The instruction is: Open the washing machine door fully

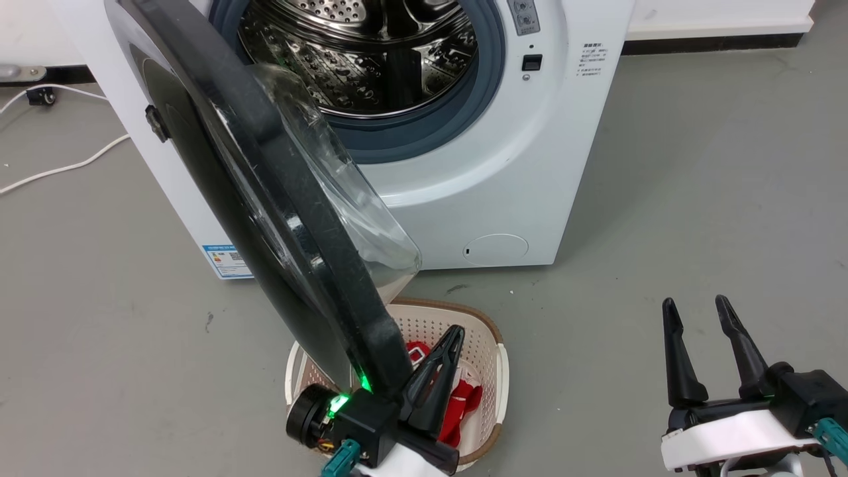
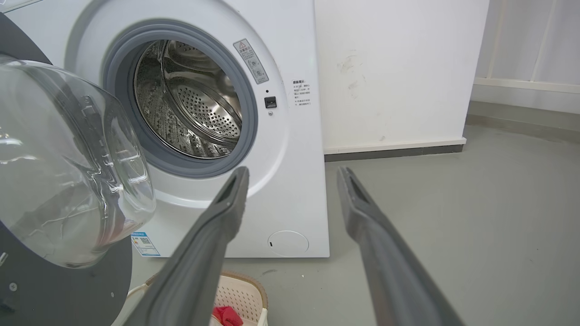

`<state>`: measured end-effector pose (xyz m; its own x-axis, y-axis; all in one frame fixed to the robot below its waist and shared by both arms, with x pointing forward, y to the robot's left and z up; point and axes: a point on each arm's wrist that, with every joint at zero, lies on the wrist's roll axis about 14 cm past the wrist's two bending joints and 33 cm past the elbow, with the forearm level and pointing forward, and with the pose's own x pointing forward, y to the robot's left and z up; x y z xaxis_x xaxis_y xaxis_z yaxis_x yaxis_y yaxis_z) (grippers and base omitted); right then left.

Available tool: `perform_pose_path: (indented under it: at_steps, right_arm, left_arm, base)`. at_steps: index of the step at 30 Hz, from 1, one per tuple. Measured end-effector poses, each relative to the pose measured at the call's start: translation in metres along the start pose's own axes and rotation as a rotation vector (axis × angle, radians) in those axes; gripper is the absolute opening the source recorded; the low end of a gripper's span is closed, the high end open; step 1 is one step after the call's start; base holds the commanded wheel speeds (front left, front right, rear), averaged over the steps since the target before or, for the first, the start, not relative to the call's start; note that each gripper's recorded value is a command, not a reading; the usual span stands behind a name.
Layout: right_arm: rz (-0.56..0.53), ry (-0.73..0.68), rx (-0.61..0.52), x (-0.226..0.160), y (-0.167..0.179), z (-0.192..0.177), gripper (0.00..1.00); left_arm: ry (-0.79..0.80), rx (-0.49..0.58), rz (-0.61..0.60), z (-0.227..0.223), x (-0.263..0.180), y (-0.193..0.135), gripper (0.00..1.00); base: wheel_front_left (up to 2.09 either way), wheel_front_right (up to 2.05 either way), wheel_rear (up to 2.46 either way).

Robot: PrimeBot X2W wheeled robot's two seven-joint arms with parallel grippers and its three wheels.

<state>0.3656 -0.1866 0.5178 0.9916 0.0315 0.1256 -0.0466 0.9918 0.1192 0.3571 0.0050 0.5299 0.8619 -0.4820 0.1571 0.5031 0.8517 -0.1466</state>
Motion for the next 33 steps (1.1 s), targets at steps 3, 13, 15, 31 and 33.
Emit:
perform_pose_path:
  at_steps: [3,13,15,31,33]
  right_arm:
    - [0.006,-0.002,0.001,0.001,0.002,0.001,1.0]
    - [0.059,0.003,0.018,0.005,0.02,-0.002,1.0]
    - [0.074,0.003,0.02,0.007,0.024,-0.002,1.0]
    - [0.263,0.029,0.046,0.027,0.088,-0.009,1.0]
    - [0.279,0.03,0.047,0.029,0.094,-0.009,1.0]
  left_arm:
    - [-0.006,-0.001,0.03,0.002,-0.006,0.005,0.0]
    - [-0.043,0.03,0.165,0.018,-0.04,0.03,0.0]
    - [-0.042,0.032,0.196,0.019,-0.049,0.034,0.0]
    - [-0.069,0.099,0.556,0.037,-0.133,0.102,0.0]
    - [-0.07,0.113,0.599,0.04,-0.143,0.113,0.0]
  base:
    - [0.0,0.0,0.0]
    - [0.0,0.0,0.0]
    - [0.0,0.0,0.0]
    - [0.0,0.0,0.0]
    - [0.0,0.0,0.0]
